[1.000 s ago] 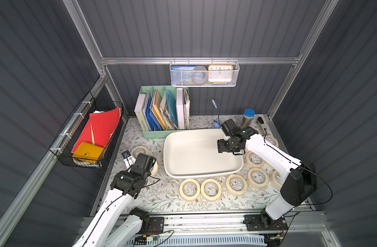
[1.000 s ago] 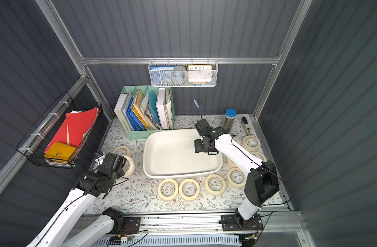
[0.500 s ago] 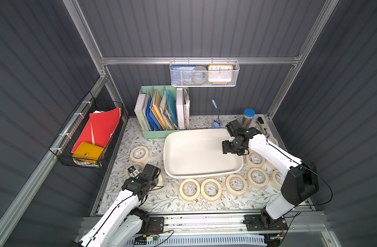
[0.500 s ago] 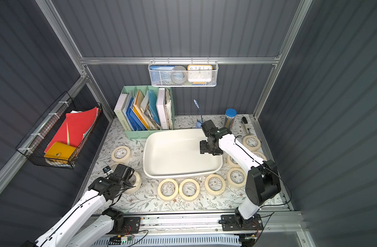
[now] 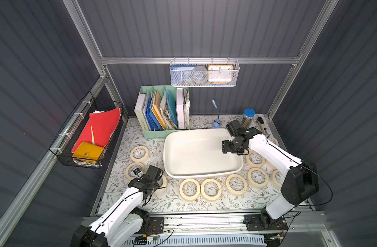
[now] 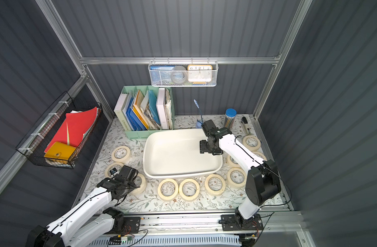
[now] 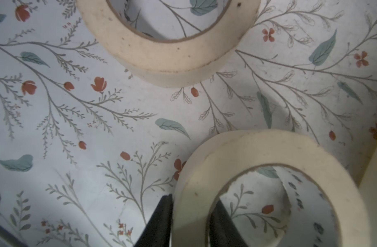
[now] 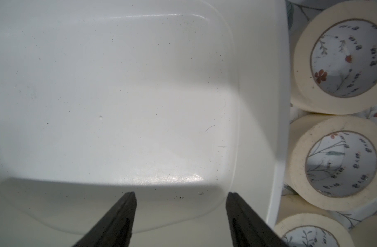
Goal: Take out the art tape in the storage box
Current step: Place the art tape at the center of the board, then reset both arms
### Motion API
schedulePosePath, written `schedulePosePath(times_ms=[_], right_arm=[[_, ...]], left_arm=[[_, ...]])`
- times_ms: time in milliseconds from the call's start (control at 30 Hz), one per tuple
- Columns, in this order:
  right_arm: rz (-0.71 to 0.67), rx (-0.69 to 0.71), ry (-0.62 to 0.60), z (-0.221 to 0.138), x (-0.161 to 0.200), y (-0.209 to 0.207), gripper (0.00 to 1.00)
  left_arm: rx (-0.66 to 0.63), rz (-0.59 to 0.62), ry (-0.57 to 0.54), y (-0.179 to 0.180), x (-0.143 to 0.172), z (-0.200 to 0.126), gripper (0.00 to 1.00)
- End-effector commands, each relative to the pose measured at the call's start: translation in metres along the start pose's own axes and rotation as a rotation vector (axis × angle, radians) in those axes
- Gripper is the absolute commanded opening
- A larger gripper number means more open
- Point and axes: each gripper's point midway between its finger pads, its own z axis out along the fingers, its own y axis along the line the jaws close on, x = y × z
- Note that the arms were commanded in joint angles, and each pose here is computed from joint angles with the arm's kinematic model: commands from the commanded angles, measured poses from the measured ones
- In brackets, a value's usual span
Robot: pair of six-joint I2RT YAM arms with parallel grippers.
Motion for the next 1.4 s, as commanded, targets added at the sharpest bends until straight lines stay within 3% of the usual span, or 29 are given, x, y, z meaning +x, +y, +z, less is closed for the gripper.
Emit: schedulePosePath(times_ms=[0,267,367,467,633,767,933,1133,1233,1367], right_arm=[[0.011,-0.002,0.005,-0.002,0.004,-0.003,0.73],[0.007,-0.007,-0.010,-0.008,0.002,-0.002,0.79],[0.018,-0.012,-0.046,-0.019,-0.001,-0.004,0.99],[0.011,-0.003,-0.128,-0.036,-0.006,-0.012,0.99],[0.056,0.038,-0.257,-0.081,-0.006,-0.042,0.99],[0.050,0.159,-0.415,-0.107,-0.005,-0.082,0.99],[0.204,0.336,-0.410,-0.094,0.011,-0.155,0.99],[0.352,0.333,-0.539,-0.054,0.010,-0.204,0.99],[0.431,0.310,-0.612,-0.048,0.005,-0.220,0.99],[0.383,0.357,-0.676,-0.028,-0.001,-0.231,0.99]], left_arm=[[0.027,0.010,-0.011,-0.009,-0.004,0.002,0.44],[0.046,0.031,-0.005,-0.018,-0.010,-0.004,0.55],[0.061,0.043,-0.018,-0.022,-0.019,-0.018,0.76],[0.132,0.056,-0.062,-0.031,-0.034,-0.043,0.99],[0.222,0.106,-0.197,-0.054,-0.082,-0.097,1.00],[0.204,0.234,-0.282,-0.077,-0.112,-0.106,1.00],[0.193,0.378,-0.422,-0.116,-0.144,-0.090,1.00],[0.120,0.389,-0.619,-0.113,-0.179,-0.059,1.00],[0.135,0.337,-0.585,-0.096,-0.190,-0.031,1.00],[0.172,0.331,-0.553,-0.084,-0.196,-0.001,1.00]])
